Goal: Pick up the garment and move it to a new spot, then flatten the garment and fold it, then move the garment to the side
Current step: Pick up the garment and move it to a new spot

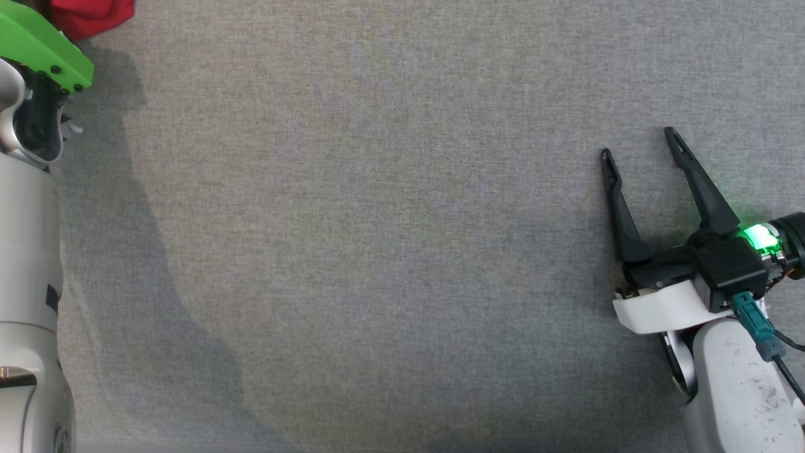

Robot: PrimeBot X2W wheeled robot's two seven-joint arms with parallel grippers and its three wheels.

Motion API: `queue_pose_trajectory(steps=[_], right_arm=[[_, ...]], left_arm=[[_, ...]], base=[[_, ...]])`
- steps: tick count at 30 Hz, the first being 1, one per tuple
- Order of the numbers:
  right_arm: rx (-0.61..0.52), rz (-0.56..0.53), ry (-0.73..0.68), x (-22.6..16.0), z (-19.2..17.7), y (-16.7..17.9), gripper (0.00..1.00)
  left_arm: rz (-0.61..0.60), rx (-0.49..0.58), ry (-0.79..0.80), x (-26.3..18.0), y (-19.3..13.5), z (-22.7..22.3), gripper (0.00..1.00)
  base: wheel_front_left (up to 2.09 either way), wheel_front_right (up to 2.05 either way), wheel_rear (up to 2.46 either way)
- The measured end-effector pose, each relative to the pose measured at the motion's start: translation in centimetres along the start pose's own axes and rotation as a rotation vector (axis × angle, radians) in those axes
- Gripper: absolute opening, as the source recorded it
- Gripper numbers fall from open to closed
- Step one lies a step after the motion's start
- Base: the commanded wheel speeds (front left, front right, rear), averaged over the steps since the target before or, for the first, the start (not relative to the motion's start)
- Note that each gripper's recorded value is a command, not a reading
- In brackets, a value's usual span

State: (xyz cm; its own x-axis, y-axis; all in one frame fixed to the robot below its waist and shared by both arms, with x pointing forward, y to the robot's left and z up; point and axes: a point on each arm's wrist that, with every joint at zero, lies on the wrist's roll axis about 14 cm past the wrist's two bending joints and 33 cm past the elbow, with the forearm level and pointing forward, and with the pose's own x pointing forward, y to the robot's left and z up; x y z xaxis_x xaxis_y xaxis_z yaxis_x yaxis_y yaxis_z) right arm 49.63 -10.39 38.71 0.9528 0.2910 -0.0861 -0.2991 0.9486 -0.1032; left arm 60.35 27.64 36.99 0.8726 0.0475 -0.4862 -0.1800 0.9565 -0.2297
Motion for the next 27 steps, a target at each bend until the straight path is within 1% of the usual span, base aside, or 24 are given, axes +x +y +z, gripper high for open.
queue_pose_trajectory(steps=[8,15,20,23,27], right_arm=[[-0.003,-0.013,-0.008,-0.4,0.9,-0.5,1.0],[0.013,-0.01,-0.034,-1.2,2.7,-0.2,1.0],[0.027,-0.013,-0.068,-2.1,4.8,-0.1,1.0],[0.04,-0.017,-0.092,-3.0,6.2,-0.1,1.0],[0.047,-0.034,-0.126,-4.2,8.0,-0.4,1.0]], left_arm=[[-0.019,0.014,-0.137,-1.2,-0.4,3.4,0.0],[-0.059,0.067,-0.268,-4.2,-1.2,7.4,0.0],[-0.127,0.123,-0.4,-7.3,-3.4,11.9,0.0],[-0.191,0.152,-0.473,-9.6,-5.9,14.3,0.0],[-0.293,0.179,-0.524,-12.4,-10.0,15.8,0.0]], base=[[0.0,0.0,0.0],[0.0,0.0,0.0],[0.0,0.0,0.0],[0.0,0.0,0.0],[0.0,0.0,0.0]])
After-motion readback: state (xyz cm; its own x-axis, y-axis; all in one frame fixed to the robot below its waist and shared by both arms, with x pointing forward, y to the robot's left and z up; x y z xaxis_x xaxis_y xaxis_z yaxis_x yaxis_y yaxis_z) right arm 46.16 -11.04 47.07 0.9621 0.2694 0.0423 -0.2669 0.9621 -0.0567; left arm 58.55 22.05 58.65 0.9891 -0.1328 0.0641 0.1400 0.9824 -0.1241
